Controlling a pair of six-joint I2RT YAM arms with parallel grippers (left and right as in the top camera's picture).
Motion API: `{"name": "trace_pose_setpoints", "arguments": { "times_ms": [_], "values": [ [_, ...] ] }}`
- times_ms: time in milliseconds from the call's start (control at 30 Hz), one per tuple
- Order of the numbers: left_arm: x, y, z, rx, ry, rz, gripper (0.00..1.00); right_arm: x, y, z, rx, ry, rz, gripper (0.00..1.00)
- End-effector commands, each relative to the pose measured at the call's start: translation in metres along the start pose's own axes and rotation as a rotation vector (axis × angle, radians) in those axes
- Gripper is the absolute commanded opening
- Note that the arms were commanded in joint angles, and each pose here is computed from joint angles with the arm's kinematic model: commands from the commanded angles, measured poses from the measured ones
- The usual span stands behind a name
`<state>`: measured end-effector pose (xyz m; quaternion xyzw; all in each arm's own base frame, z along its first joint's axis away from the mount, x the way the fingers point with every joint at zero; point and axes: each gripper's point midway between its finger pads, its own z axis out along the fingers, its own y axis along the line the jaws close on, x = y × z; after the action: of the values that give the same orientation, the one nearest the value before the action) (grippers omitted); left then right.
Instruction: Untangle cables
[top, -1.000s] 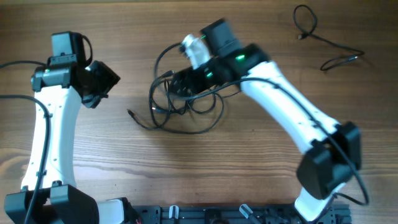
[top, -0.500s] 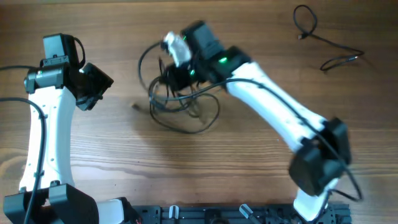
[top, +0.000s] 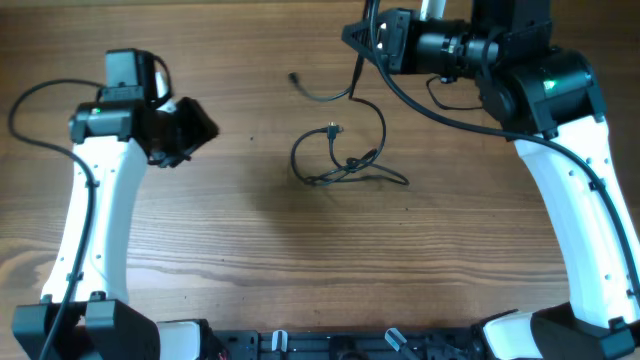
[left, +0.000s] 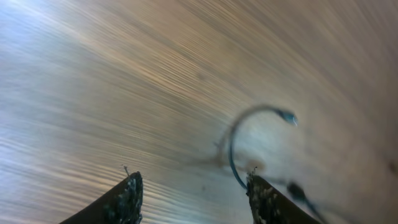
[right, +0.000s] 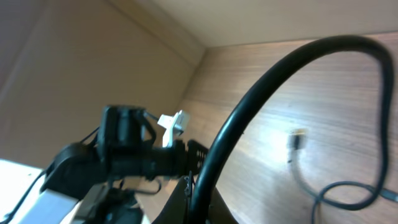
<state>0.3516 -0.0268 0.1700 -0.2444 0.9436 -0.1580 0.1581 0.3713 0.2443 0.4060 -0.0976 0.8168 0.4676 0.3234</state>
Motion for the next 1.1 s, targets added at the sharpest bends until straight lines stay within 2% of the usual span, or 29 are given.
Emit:
{"name": "trace_pose_setpoints", "arguments": {
  "times_ms": [0, 33, 67, 133, 200, 333, 400, 500, 567, 633, 667, 700, 767, 867, 900, 1067],
  "values": [
    [0.048, -0.041, 0.033, 0.107, 0.12, 0.321, 0.64, -0.003, -0.016, 0.009, 0.055, -0.008, -0.015, 0.04],
    [0.06, -0.052, 0.039, 0.142, 0.135, 0.386, 0.65, -0.003, -0.018, 0.009, 0.057, -0.007, -0.013, 0.04],
    [0.084, -0.081, 0.043, 0.288, 0.175, 0.547, 0.65, -0.001, -0.019, 0.009, 0.062, -0.002, -0.007, 0.05],
    [0.113, -0.121, 0.025, 0.551, 0.21, 0.764, 0.69, 0.002, -0.022, 0.009, 0.069, 0.011, 0.005, 0.04],
    [0.117, -0.134, 0.017, 0.649, 0.198, 0.824, 0.74, 0.005, -0.023, 0.009, 0.075, 0.023, 0.015, 0.04],
    [0.13, -0.146, 0.034, 0.638, 0.201, 0.911, 0.72, 0.009, -0.025, 0.009, 0.084, 0.038, 0.029, 0.04],
    [0.136, -0.15, 0.062, 0.578, 0.202, 0.958, 0.7, 0.013, -0.027, 0.009, 0.09, 0.051, 0.04, 0.04],
    [0.15, -0.162, 0.097, 0.573, 0.219, 1.011, 0.69, 0.016, -0.029, 0.008, 0.097, 0.062, 0.05, 0.04],
    [0.143, -0.158, 0.121, 0.49, 0.184, 1.03, 0.59, 0.017, -0.029, 0.008, 0.099, 0.067, 0.054, 0.04],
    [0.136, -0.154, 0.13, 0.449, 0.166, 1.023, 0.44, 0.017, -0.029, 0.008, 0.1, 0.067, 0.054, 0.04],
    [0.133, -0.153, 0.131, 0.439, 0.161, 1.021, 0.35, 0.017, -0.029, 0.008, 0.1, 0.068, 0.054, 0.04],
    [0.13, -0.151, 0.132, 0.428, 0.155, 1.014, 0.19, 0.017, -0.029, 0.008, 0.1, 0.068, 0.05, 0.04],
    [0.124, -0.15, 0.129, 0.424, 0.147, 0.976, 0.05, 0.017, -0.029, 0.008, 0.1, 0.068, 0.03, 0.04],
    [0.106, -0.148, 0.108, 0.422, 0.107, 0.918, 0.04, 0.017, -0.039, 0.007, 0.156, 0.057, 0.036, 0.04],
    [0.094, -0.146, 0.087, 0.425, 0.074, 0.89, 0.06, 0.013, -0.052, 0.004, 0.222, 0.032, 0.04, 0.04],
    [0.06, -0.11, 0.027, 0.378, -0.01, 0.782, 0.11, -0.007, -0.149, -0.053, 0.795, -0.147, 0.095, 0.04]
  ]
}}
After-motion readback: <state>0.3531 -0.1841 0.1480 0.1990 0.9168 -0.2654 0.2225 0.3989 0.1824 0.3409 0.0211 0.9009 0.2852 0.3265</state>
